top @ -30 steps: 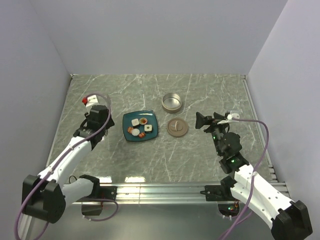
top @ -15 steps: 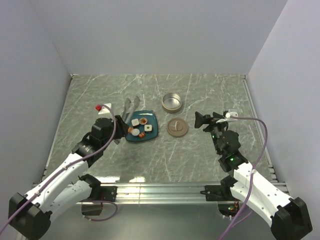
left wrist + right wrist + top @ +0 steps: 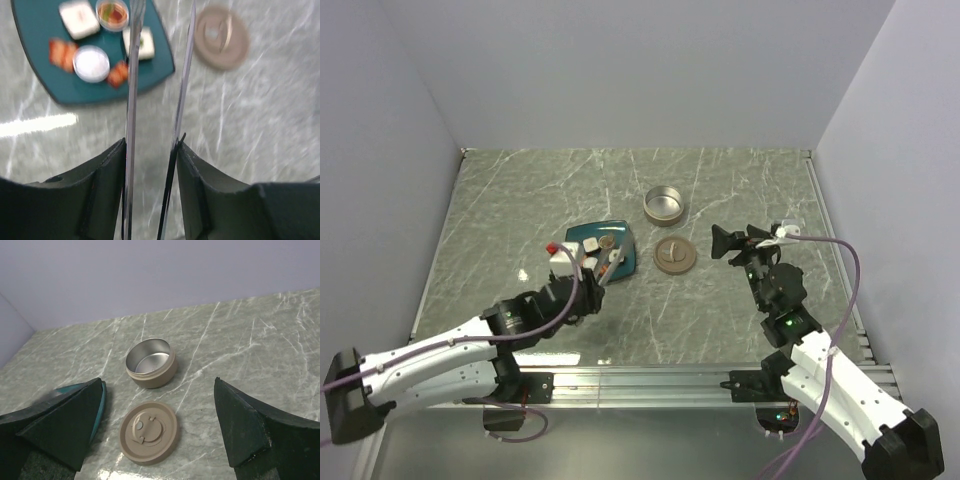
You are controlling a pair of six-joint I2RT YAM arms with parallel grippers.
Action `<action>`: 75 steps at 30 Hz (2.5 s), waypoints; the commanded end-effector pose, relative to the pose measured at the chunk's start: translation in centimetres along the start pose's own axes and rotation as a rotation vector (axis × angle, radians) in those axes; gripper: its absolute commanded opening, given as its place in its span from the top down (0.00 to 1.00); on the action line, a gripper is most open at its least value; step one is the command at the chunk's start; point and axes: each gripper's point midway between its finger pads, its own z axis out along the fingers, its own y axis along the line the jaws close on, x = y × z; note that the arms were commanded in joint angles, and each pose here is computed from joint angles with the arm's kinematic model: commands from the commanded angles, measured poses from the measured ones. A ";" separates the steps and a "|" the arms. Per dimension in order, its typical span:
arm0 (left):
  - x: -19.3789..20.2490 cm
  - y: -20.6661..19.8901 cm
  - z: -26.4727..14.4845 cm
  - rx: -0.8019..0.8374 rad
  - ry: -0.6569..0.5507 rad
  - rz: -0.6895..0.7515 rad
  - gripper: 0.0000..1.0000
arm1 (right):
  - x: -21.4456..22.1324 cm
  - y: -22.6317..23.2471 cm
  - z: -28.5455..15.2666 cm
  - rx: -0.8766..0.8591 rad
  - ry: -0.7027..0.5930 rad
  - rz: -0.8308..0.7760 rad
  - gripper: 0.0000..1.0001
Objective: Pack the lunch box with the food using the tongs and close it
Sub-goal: Pick up the food using the clamp
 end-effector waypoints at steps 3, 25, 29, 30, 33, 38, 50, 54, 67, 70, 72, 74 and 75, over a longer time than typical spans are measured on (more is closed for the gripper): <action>0.2 -0.2 -1.3 -0.108 -0.076 -0.052 0.51 | -2.3 0.8 -0.5 -0.030 -0.049 0.037 0.01; 3.2 -1.8 -1.4 -0.145 -0.003 0.004 0.48 | -2.5 1.0 -1.2 -0.056 -0.057 0.048 0.01; 3.7 -1.8 -1.2 -0.148 0.015 0.004 0.47 | -2.5 1.1 -1.3 -0.060 -0.059 0.049 0.01; 4.0 -1.9 -1.1 -0.148 0.022 0.010 0.47 | -2.6 1.1 -1.3 -0.059 -0.060 0.049 0.01; 4.6 -1.6 -0.9 -0.166 0.039 0.024 0.46 | -2.6 1.0 -1.4 -0.059 -0.060 0.049 0.01; 5.4 -1.2 -0.2 -0.174 0.076 0.032 0.45 | -2.7 1.0 -1.5 -0.059 -0.065 0.052 0.01; 5.4 -1.1 1.4 -0.140 0.086 0.028 0.46 | -2.5 0.9 -1.6 -0.057 -0.064 0.053 0.01; 5.7 -0.9 1.8 -0.153 0.097 0.040 0.47 | -2.5 0.8 -1.8 -0.055 -0.071 0.058 0.01; 6.0 -0.4 2.5 -0.242 0.155 0.124 0.49 | -2.9 0.6 -2.4 -0.053 -0.087 0.067 0.01; 6.1 -1.1 2.7 -0.222 0.165 0.138 0.50 | -2.9 0.5 -2.5 -0.052 -0.092 0.070 0.00; 6.0 -1.4 2.9 -0.212 0.169 0.141 0.50 | -3.1 0.5 -2.7 -0.052 -0.098 0.070 0.00; 6.1 -1.4 3.0 -0.220 0.176 0.156 0.51 | -3.2 0.4 -2.8 -0.050 -0.102 0.074 0.00; 6.2 -1.4 3.0 -0.221 0.179 0.157 0.52 | -3.2 0.4 -2.8 -0.047 -0.102 0.073 0.00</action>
